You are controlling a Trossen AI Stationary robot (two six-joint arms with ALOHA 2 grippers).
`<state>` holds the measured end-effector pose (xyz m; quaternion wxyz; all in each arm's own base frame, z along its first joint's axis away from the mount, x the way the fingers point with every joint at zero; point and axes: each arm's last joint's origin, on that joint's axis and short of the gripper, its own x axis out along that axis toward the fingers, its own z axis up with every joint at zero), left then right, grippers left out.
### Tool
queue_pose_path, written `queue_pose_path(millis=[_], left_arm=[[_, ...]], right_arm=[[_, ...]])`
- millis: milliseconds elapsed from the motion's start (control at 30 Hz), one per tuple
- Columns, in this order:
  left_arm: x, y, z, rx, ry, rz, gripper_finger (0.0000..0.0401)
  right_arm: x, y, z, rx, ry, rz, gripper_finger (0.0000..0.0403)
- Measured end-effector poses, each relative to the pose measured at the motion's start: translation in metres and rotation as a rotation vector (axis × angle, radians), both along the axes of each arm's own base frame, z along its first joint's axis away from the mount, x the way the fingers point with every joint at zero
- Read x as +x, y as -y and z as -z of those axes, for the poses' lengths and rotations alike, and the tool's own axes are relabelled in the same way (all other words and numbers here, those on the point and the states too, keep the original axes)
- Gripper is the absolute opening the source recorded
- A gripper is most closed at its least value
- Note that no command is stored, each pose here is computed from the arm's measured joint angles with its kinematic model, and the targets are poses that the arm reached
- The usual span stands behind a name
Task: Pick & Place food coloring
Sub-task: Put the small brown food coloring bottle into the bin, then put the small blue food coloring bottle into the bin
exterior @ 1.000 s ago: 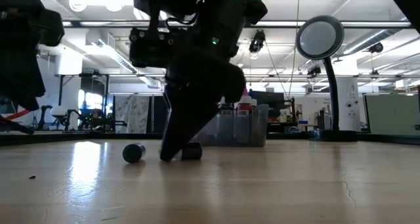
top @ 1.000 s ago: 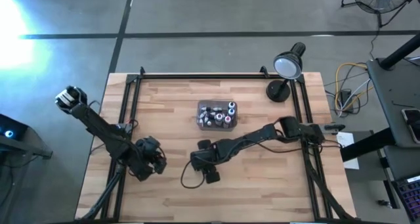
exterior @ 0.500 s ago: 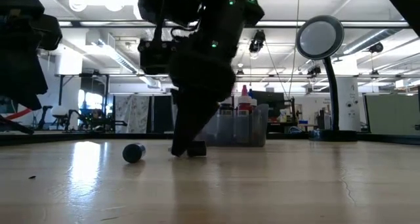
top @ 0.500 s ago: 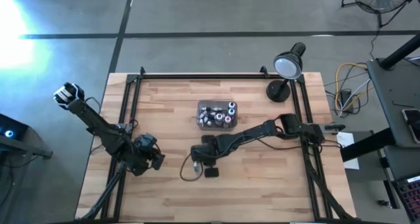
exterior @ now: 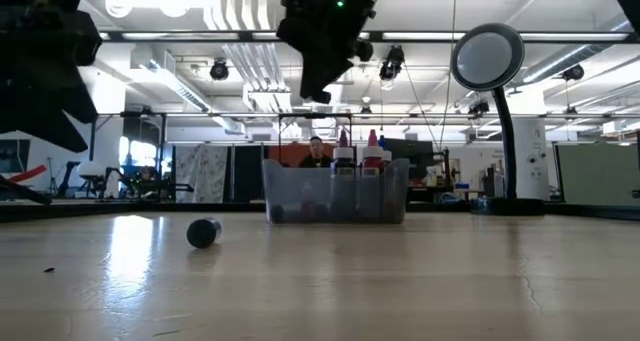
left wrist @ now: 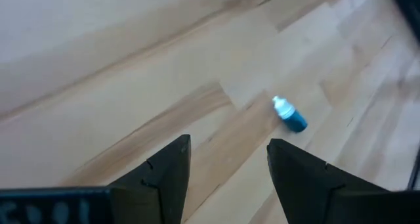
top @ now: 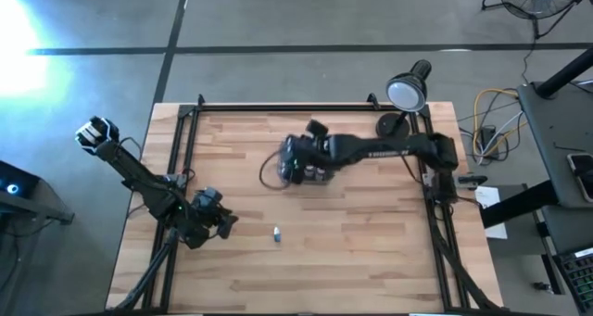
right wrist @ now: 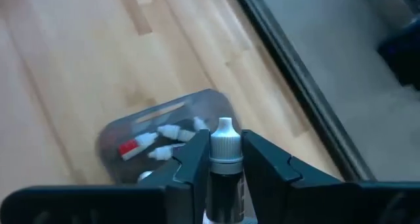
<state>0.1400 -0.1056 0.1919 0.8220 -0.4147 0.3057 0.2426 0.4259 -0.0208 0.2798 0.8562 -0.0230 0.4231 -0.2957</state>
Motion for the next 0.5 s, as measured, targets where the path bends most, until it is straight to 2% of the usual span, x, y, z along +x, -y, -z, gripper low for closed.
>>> queue_pose_path(millis=[100, 200, 267, 400, 500], left_arm=[[0.002, 0.001, -0.002, -0.002, 0.033, -0.012, 0.0178], [0.003, 0.002, -0.002, -0.012, 0.046, -0.013, 0.0178], [0.003, 0.001, -0.003, -0.008, 0.053, -0.018, 0.0178], [0.005, 0.002, -0.005, -0.003, 0.093, -0.031, 0.0178], [0.012, 0.003, -0.009, 0.032, 0.137, 0.022, 0.0178]], right_arm=[[-0.004, 0.019, -0.004, 0.078, 0.013, 0.008, 0.0096], [-0.008, 0.027, -0.009, 0.168, 0.039, 0.046, 0.0127], [-0.011, 0.026, -0.019, 0.178, 0.061, 0.051, 0.0152], [-0.02, 0.009, -0.034, 0.164, 0.056, -0.013, 0.0199], [-0.03, -0.018, -0.049, 0.145, 0.061, -0.105, 0.022]])
